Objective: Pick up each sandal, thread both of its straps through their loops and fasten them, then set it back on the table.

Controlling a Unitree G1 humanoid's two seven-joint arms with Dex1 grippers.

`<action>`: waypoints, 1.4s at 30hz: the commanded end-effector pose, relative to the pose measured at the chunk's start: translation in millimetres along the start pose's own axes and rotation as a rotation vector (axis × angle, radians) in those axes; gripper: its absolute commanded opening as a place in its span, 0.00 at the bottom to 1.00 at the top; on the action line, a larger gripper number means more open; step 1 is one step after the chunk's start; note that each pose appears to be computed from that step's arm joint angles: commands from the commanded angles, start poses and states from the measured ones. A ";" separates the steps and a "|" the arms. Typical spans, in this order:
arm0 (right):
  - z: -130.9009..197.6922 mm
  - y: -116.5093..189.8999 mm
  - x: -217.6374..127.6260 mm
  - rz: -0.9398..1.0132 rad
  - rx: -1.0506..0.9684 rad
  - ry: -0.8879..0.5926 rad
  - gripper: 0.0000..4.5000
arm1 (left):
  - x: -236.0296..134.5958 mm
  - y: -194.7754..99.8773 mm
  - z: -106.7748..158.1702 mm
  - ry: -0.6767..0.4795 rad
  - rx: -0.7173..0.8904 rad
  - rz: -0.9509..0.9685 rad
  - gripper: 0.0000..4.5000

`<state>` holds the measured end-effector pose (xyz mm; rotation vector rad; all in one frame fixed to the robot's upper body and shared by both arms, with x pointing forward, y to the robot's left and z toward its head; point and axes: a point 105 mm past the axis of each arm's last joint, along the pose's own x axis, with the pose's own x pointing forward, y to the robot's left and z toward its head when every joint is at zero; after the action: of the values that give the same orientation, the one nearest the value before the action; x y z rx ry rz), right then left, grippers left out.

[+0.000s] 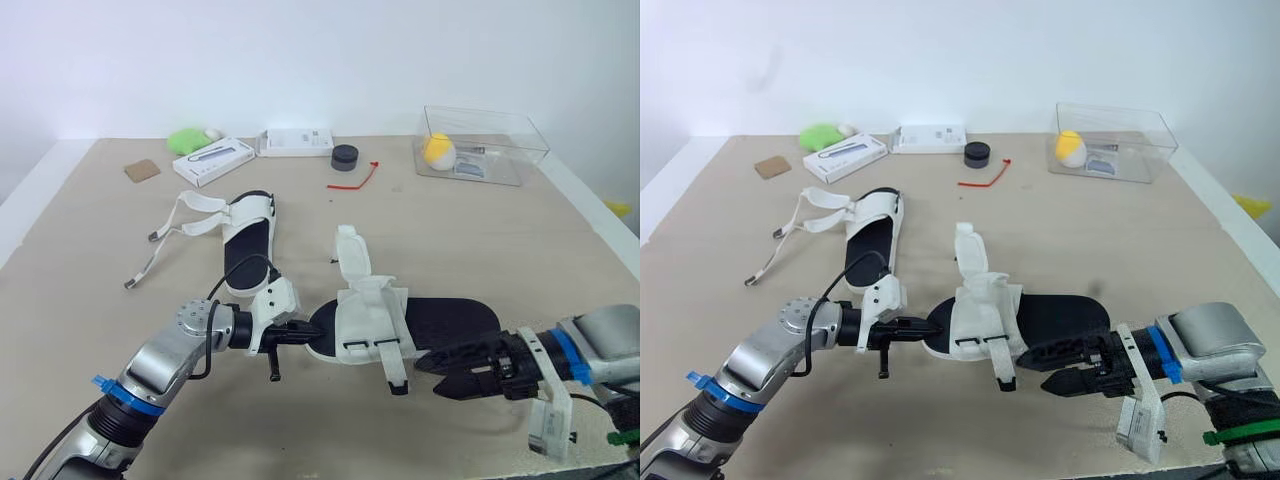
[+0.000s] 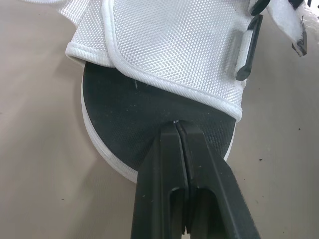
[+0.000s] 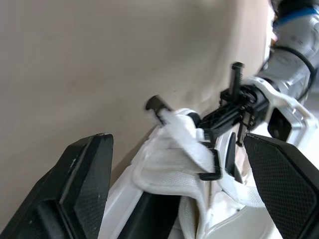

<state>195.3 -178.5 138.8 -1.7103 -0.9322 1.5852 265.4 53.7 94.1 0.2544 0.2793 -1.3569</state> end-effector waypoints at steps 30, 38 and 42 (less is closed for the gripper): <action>18.3 -29.1 31.2 -0.114 0.104 -0.163 0.01 | -0.6 2.8 -10.6 0.046 -0.034 0.006 0.00; 30.7 -77.0 25.7 -0.211 0.329 -0.231 0.01 | -1.9 6.4 -10.8 0.050 -0.028 0.005 0.00; 32.4 -87.8 22.4 -0.248 0.445 -0.261 0.01 | -1.0 6.2 -10.5 0.048 -0.029 0.004 0.00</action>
<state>159.3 -114.0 182.2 -1.1144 -0.7913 1.7240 269.0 54.1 93.9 0.2541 0.2920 -1.3692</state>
